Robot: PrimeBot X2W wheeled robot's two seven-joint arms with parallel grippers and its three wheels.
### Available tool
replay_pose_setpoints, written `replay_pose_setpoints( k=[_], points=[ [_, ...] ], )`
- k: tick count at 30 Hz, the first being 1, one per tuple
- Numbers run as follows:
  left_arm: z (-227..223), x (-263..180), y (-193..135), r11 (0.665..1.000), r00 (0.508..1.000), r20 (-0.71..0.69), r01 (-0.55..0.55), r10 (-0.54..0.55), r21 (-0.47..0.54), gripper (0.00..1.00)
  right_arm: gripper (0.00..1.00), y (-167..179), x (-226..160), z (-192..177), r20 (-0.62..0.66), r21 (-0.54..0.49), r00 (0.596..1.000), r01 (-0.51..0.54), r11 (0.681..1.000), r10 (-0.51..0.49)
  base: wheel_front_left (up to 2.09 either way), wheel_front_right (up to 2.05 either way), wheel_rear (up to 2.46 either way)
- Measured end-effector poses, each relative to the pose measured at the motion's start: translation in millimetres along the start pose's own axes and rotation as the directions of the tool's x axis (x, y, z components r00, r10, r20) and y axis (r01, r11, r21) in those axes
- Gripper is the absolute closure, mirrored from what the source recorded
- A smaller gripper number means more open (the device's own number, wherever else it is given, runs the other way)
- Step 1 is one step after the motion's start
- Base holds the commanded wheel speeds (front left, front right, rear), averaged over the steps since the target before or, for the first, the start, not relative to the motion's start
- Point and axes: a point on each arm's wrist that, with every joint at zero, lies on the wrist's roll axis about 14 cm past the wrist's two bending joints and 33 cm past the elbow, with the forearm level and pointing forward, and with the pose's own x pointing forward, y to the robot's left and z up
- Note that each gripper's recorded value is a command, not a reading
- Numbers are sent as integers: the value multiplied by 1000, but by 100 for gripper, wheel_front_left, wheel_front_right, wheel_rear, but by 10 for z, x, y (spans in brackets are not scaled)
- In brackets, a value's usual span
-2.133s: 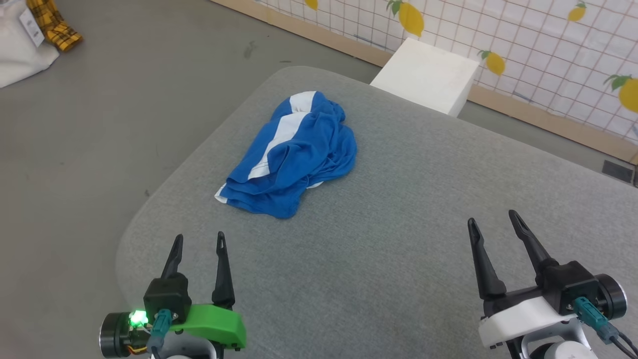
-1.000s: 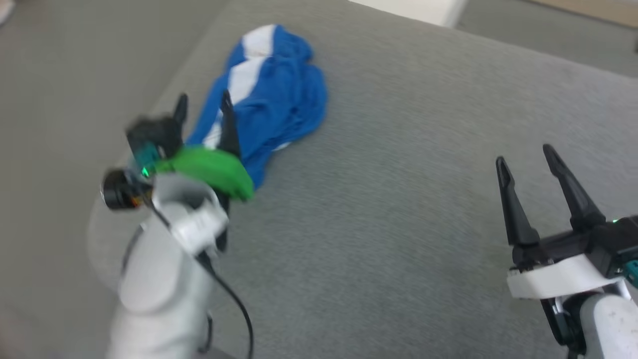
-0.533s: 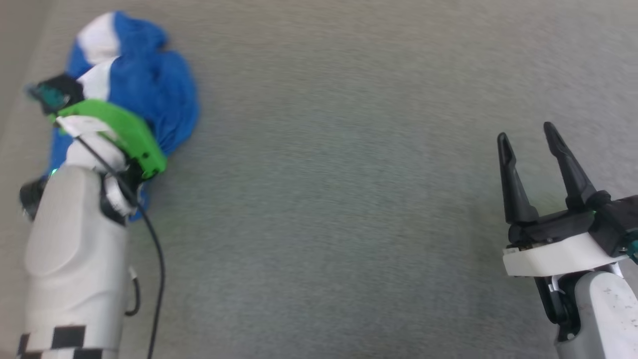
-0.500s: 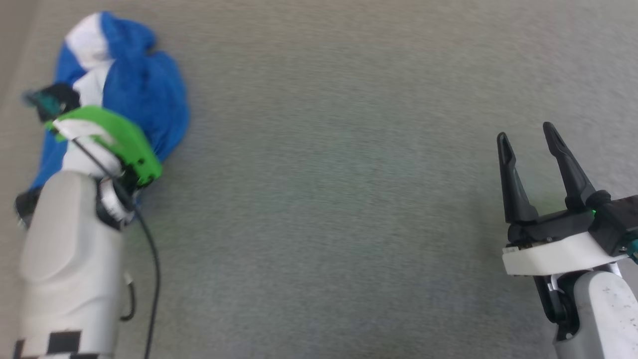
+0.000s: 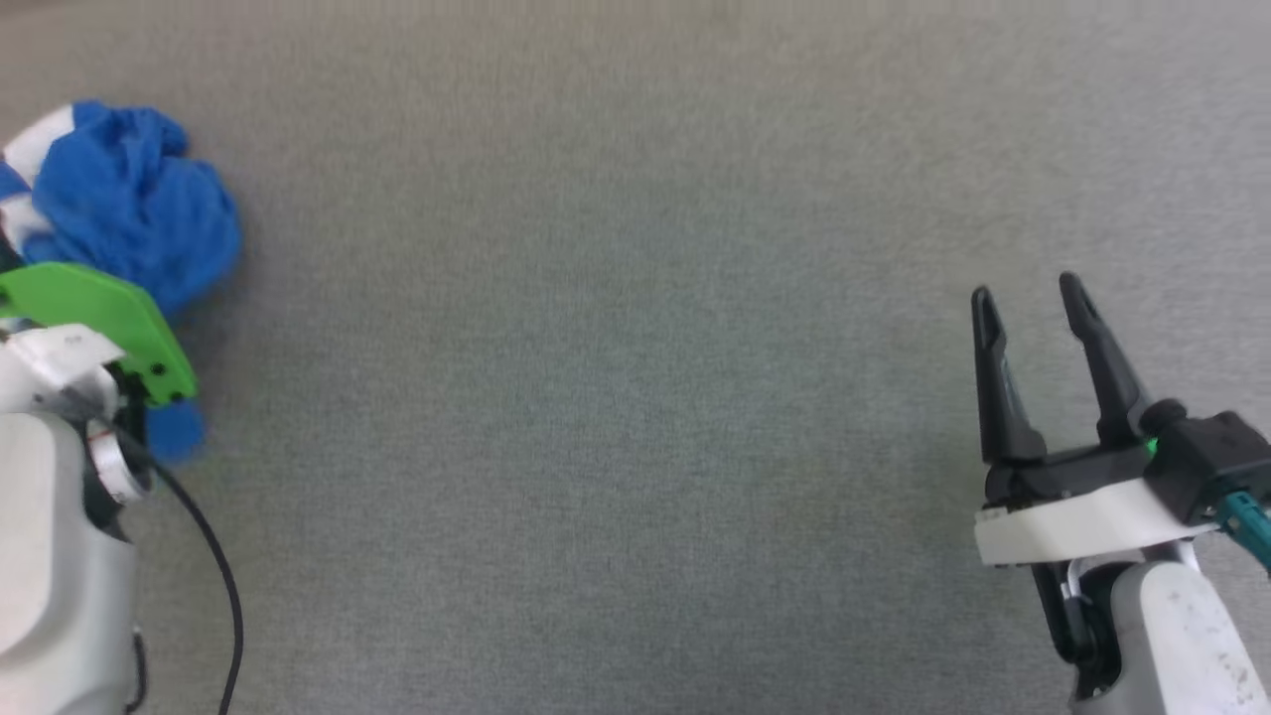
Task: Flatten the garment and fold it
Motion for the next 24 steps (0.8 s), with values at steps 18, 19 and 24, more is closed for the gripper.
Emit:
replay_pose_setpoints(
  k=[18,19,24],
  points=[
    [2084,-2027,-1198,892,371,835,357,-407,276,100,0,-236,-878,745,152,-84,979,146,986,-132,0,0,0],
    [2081,-2137,-1387,865,337,831,405,-443,296,100,0,-275,-932,776,161,-85,976,161,983,-146,0,0,0],
    [1867,-2573,-2279,699,209,764,596,-610,395,100,0,-445,-1166,888,192,-89,958,231,969,-211,0,0,0]
  ],
)
